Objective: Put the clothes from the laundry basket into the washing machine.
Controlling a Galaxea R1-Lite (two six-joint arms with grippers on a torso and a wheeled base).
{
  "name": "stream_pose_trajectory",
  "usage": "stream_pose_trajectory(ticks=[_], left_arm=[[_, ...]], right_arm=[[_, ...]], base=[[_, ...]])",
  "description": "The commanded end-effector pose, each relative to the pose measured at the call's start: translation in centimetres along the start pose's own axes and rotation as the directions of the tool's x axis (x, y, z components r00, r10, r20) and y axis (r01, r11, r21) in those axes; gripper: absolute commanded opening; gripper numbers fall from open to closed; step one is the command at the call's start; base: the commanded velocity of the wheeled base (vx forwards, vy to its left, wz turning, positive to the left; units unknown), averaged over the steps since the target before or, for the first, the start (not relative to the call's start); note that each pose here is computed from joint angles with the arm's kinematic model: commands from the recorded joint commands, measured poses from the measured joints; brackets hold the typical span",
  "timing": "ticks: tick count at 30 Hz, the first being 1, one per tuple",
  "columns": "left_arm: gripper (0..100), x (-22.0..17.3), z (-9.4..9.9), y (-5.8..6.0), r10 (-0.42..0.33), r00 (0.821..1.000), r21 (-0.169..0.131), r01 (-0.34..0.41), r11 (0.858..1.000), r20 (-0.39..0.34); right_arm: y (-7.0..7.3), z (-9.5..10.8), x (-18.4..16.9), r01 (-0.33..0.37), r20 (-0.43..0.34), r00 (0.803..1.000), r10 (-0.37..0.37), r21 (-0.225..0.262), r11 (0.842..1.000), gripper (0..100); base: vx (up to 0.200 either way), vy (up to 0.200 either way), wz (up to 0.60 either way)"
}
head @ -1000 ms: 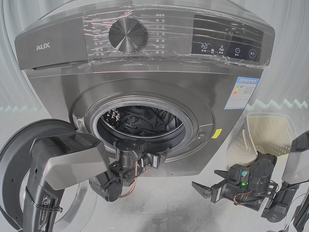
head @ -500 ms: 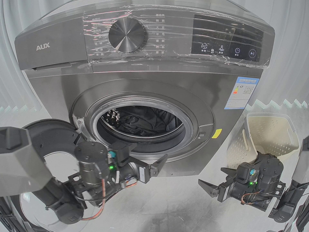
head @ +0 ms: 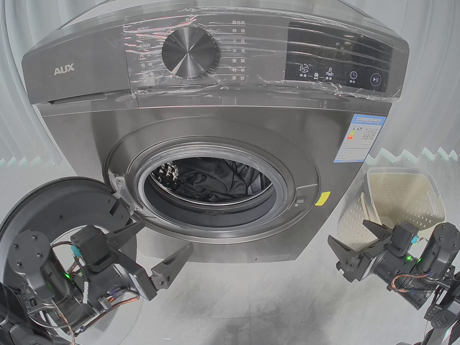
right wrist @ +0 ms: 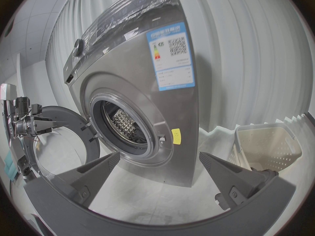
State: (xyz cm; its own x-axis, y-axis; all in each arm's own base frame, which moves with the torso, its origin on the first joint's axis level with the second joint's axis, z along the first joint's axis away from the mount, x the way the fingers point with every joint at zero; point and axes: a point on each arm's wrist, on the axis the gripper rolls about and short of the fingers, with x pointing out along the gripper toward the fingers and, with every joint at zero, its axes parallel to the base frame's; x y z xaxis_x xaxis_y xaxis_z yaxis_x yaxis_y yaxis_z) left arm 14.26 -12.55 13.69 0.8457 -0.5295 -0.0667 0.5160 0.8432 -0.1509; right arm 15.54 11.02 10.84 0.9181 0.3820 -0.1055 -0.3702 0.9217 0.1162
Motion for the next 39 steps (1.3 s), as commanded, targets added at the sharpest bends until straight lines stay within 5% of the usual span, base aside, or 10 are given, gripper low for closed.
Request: stream_pose_trajectory(ticks=[1, 12, 16, 20, 28, 34, 39], left_arm=[[100, -2.3, 1.2, 0.4, 0.006, 0.997, -0.015, -0.005, 1.000, 0.078], [100, -4.1, -0.2, 1.9, 0.090, 0.995, 0.007, -0.090, 0.996, 0.038], [100, -5.4, 0.8, 2.0, 0.094, 0.989, -0.011, -0.093, 0.996, 0.113], [100, -6.1, 1.0, 2.1, 0.107, 0.988, 0.025, -0.111, 0.994, 0.115], [100, -9.3, 1.2, 2.4, 0.129, 0.982, 0.023, -0.133, 0.991, 0.136], [100, -11.9, 0.4, 3.2, 0.176, 0.979, 0.030, -0.180, 0.983, 0.105], [100, -14.6, -0.4, 3.7, 0.214, 0.967, 0.027, -0.219, 0.975, 0.137]], right_arm=[[-0.6, 1.2, -1.6, 0.016, 0.058, 0.998, -0.017, 0.005, 1.000, 100], [-1.6, 1.7, -6.2, 0.024, -0.027, 0.999, -0.024, -0.010, 1.000, 100], [-2.2, 1.6, -8.0, 0.036, -0.045, 0.998, -0.036, -0.006, 0.999, 100], [-2.6, 1.7, -8.8, 0.061, -0.030, 0.998, -0.061, 0.001, 0.998, 100], [-3.5, 1.4, -10.9, 0.116, -0.020, 0.993, -0.116, 0.007, 0.993, 100], [-4.6, 0.1, -13.5, 0.223, -0.055, 0.973, -0.223, -0.009, 0.975, 100], [-5.0, -0.4, -15.7, 0.296, 0.021, 0.955, -0.295, -0.052, 0.954, 100]], base=[[0.000, 0.000, 0.00], [-0.182, 0.000, 0.00], [-0.200, 0.000, 0.00], [-0.200, 0.000, 0.00], [-0.200, 0.000, 0.00], [-0.133, 0.000, 0.00], [0.000, 0.000, 0.00]])
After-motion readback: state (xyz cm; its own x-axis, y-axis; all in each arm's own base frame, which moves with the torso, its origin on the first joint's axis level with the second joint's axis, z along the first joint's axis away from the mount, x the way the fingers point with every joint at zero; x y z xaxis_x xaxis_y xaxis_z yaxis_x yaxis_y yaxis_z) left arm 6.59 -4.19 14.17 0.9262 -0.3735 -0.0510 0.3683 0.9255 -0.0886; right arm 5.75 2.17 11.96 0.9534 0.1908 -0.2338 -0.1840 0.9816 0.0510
